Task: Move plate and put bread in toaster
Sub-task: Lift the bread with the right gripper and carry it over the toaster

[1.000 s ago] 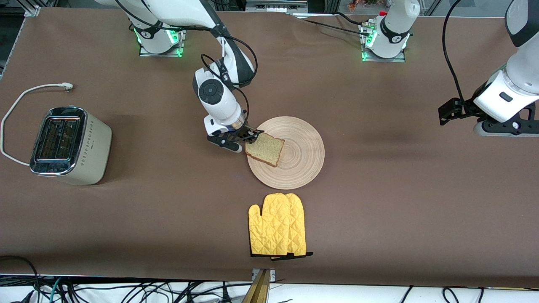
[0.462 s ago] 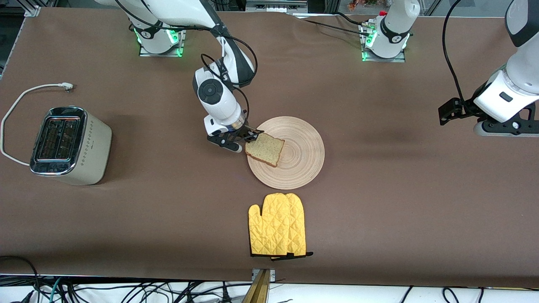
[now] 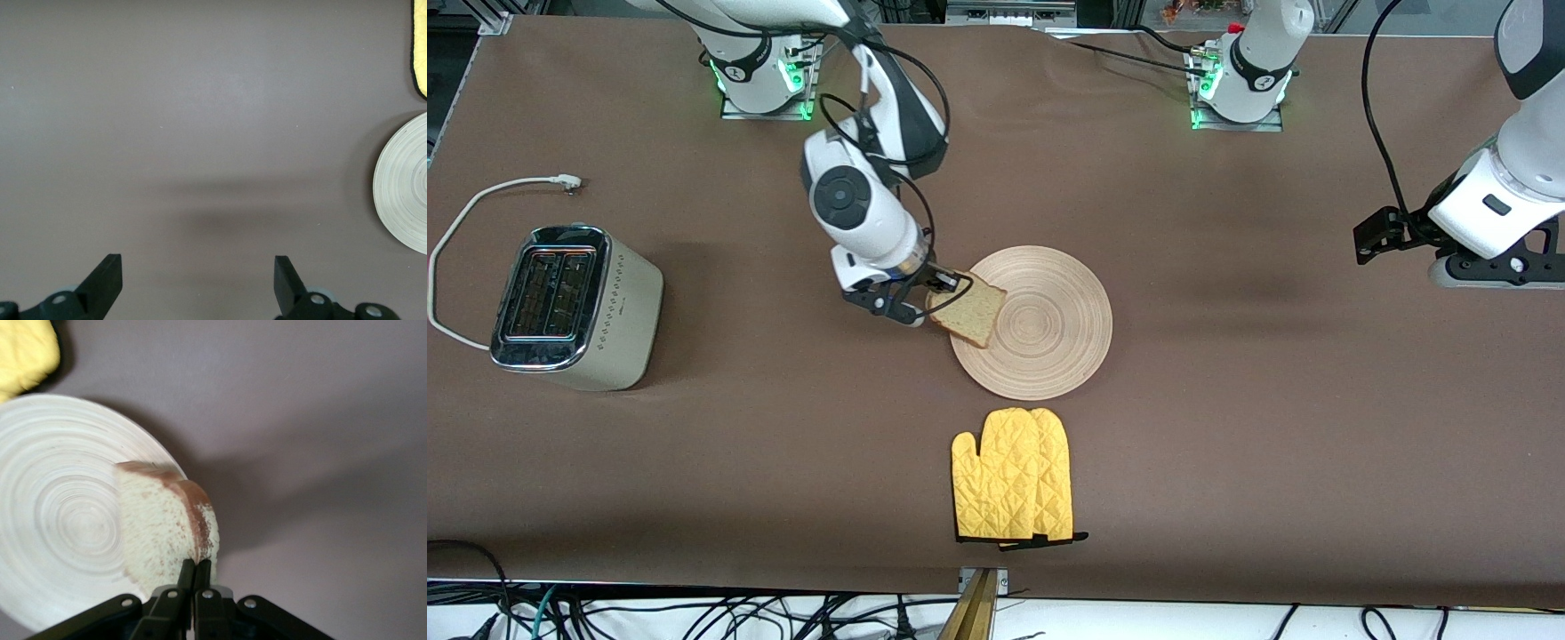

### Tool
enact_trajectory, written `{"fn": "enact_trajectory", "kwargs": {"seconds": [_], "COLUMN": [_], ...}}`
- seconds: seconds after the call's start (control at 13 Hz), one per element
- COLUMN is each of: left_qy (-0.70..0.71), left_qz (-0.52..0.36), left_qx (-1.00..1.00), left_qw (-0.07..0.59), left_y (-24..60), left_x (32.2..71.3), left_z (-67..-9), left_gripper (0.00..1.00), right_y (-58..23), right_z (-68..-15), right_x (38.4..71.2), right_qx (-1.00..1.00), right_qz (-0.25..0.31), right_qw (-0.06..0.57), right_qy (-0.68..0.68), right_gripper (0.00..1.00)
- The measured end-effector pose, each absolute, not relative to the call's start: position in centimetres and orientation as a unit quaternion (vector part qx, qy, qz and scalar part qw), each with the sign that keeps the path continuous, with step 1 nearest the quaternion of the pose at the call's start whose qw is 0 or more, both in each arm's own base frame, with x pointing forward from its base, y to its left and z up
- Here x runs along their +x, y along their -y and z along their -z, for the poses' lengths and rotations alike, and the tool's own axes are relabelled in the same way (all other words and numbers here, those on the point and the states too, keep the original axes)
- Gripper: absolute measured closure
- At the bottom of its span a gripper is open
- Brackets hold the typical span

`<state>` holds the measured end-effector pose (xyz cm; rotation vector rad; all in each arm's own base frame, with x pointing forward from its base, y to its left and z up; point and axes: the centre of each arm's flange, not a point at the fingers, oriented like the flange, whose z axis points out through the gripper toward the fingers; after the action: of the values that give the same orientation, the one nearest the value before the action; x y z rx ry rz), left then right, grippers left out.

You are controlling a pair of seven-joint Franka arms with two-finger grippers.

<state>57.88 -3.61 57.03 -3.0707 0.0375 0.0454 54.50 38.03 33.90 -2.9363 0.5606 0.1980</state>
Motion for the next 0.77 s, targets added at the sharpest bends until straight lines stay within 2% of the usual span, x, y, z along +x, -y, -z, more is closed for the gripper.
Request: {"fn": "enact_trajectory", "kwargs": {"seconds": [0.38, 0.77], "left_qy": [-0.012, -0.012], "left_qz": [-0.015, -0.015], "left_qx": [-0.999, -0.999], "left_qw": [0.035, 0.035], "left_y": [3.6, 3.6], "left_x": [57.9, 57.9], "left_z": [-57.0, -57.0], "left_gripper": [0.0, 0.0], "right_y": [-31.8, -19.7], "right_z": [-42.0, -47.6], "right_x": [57.2, 60.2], "right_qx": [-0.992, -0.994], "right_qz": [-0.081, -0.098], "right_qw": [-0.011, -0.04], "right_qy": [-0.093, 0.033], "right_gripper": [0.97, 0.97]}}
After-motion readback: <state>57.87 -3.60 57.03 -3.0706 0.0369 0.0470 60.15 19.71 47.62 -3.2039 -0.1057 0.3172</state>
